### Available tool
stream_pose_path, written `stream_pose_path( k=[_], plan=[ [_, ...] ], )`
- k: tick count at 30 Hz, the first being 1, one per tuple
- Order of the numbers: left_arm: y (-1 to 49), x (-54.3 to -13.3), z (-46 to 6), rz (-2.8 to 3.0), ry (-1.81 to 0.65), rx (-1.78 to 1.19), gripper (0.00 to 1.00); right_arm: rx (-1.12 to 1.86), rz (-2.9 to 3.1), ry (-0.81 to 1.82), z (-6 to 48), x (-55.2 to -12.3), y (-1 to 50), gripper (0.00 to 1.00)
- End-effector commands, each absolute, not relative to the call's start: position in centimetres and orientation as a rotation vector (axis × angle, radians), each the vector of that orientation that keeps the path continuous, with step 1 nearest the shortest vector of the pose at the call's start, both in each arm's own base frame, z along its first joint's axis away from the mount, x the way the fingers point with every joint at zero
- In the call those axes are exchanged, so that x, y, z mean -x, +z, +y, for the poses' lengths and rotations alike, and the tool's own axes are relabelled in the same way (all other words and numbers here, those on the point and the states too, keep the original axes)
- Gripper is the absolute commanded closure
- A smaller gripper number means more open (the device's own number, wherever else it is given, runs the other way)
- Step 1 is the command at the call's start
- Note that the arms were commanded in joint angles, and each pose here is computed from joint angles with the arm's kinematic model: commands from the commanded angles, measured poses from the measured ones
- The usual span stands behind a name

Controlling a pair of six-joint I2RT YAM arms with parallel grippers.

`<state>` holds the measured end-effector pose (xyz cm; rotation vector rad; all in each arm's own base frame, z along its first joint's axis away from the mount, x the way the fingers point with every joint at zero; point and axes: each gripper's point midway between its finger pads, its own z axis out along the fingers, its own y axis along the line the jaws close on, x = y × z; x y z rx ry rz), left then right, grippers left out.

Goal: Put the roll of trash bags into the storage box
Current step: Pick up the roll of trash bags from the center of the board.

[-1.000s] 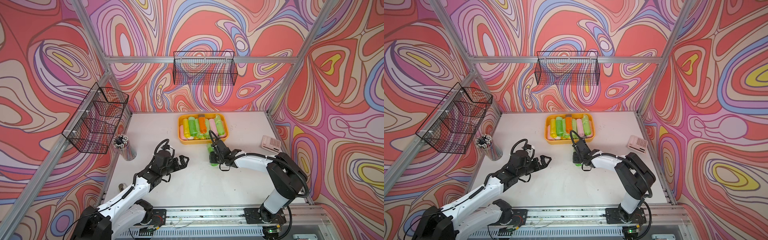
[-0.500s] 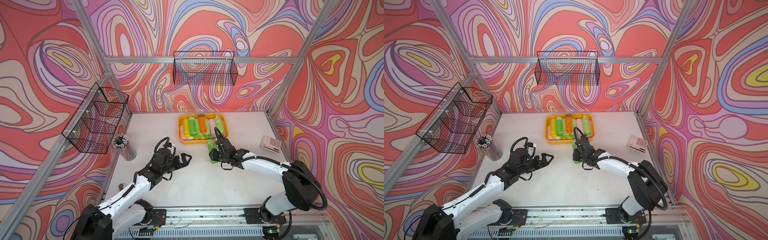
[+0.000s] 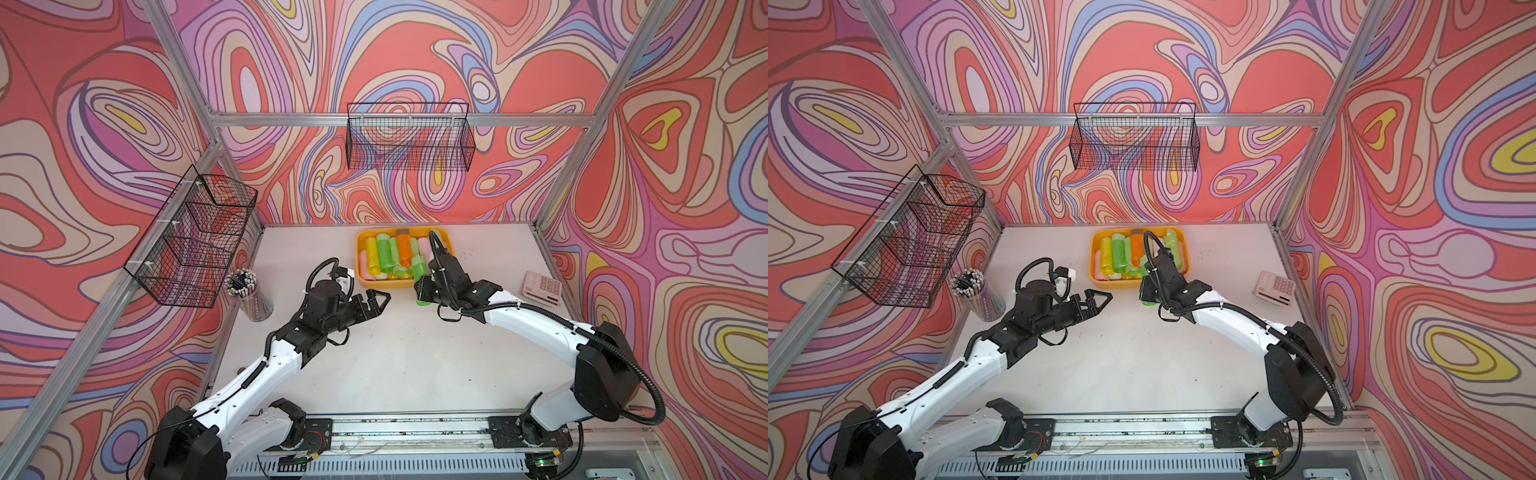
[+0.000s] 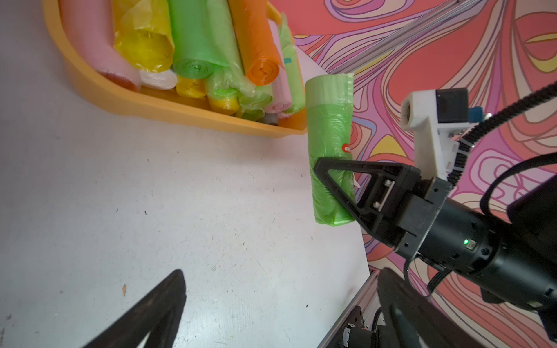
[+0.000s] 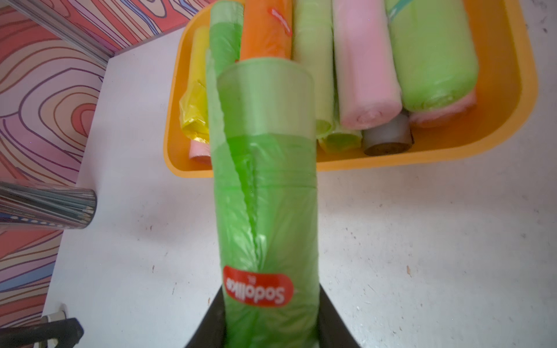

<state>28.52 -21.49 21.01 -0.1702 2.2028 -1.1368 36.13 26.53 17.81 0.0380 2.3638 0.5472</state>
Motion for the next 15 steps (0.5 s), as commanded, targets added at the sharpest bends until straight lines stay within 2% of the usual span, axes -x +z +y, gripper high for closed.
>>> stream_pose_path(
  k=[1,6,15],
  plan=[
    [21.5,-28.6,-21.4,2.227,-1.108,0.148,0.00,-0.008,2.338,0.501,27.2,-37.7,19.1,0.80],
    [22.0,-29.3,-21.0,2.226,-1.055,0.157,0.00,0.015,2.322,0.436,27.2,-39.8,20.4,0.81],
    [23.2,-30.3,-19.8,2.232,-0.923,0.172,0.00,-0.014,2.295,0.479,25.8,-43.7,21.3,0.82]
  ],
)
